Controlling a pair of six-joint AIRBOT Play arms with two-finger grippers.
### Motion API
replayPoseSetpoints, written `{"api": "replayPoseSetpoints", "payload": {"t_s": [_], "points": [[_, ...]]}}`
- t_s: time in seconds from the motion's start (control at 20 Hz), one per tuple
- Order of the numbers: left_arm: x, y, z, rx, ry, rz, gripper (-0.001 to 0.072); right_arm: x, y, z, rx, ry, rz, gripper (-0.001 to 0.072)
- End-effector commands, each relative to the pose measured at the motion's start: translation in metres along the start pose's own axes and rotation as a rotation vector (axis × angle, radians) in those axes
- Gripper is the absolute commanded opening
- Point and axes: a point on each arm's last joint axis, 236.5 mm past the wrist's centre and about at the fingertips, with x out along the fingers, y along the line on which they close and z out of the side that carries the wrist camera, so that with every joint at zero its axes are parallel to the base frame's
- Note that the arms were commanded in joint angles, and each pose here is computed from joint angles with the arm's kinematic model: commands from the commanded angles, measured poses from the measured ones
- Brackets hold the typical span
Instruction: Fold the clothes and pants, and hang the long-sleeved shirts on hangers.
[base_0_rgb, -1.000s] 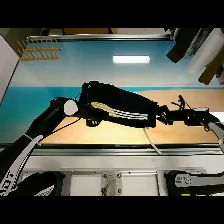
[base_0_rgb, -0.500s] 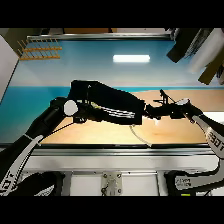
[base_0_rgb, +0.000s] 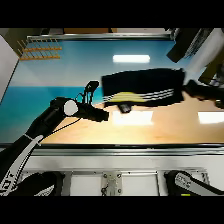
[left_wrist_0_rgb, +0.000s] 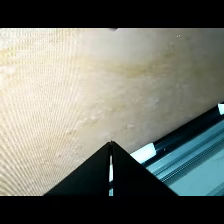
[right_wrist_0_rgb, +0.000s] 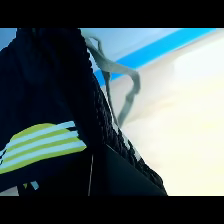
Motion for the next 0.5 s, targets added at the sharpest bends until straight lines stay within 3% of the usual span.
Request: {"api": "replayPoseSetpoints", "payload": {"t_s": [0.0,0.2,0.45], "points": [[0.0,0.0,0.0,0.002,0.0,0.0,0.0009,-0.108,-0.108,0.033,0.178,-0.196,-0.302,0.0006],[0.0,0.0,0.001,0.002,-0.004,0.0,0.0009,-0.147,-0.182,-0.042,0.433,-0.092,-0.469,0.0006],[0.0,0.0,0.001,0.004,-0.003,0.002,0.0009,-0.127,-0.188,-0.131,0.563,0.082,-0.487,0.0006]]}}
